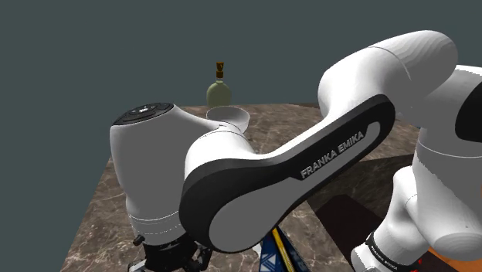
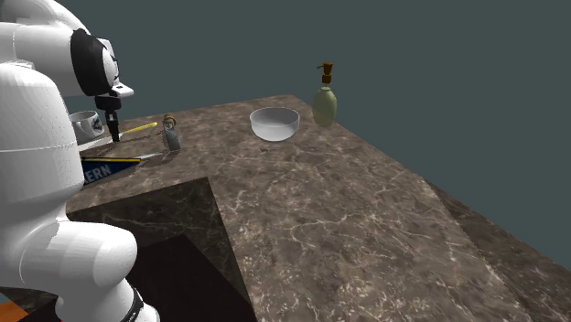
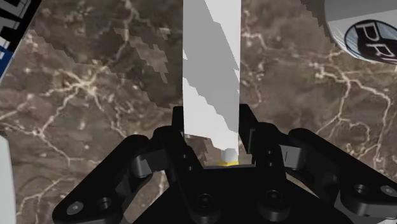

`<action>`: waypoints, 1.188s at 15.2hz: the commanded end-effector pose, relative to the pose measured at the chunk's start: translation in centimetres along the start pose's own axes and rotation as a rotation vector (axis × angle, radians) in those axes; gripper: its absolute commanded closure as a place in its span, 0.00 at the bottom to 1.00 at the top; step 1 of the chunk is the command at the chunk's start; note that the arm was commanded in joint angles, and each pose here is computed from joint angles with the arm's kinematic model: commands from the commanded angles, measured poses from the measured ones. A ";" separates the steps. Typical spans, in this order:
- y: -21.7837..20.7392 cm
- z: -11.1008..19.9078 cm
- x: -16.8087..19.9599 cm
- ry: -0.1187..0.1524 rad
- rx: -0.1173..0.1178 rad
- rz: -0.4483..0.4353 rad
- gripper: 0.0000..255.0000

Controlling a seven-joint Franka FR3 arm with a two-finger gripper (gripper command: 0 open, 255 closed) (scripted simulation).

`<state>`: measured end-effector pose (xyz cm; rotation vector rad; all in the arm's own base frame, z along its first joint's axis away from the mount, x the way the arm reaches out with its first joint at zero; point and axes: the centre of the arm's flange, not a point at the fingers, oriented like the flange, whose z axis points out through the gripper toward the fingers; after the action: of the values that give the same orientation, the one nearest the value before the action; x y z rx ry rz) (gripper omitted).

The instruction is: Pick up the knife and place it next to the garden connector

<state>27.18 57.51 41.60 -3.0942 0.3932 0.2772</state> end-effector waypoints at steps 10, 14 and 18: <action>0.0 0.0 0.0 0.000 0.000 0.000 0.00; 0.0 -5.0 0.0 0.000 0.000 0.000 0.00; 0.0 -5.0 0.0 0.000 0.000 0.000 0.00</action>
<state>28.07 57.35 46.45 -3.0937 0.3931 0.2767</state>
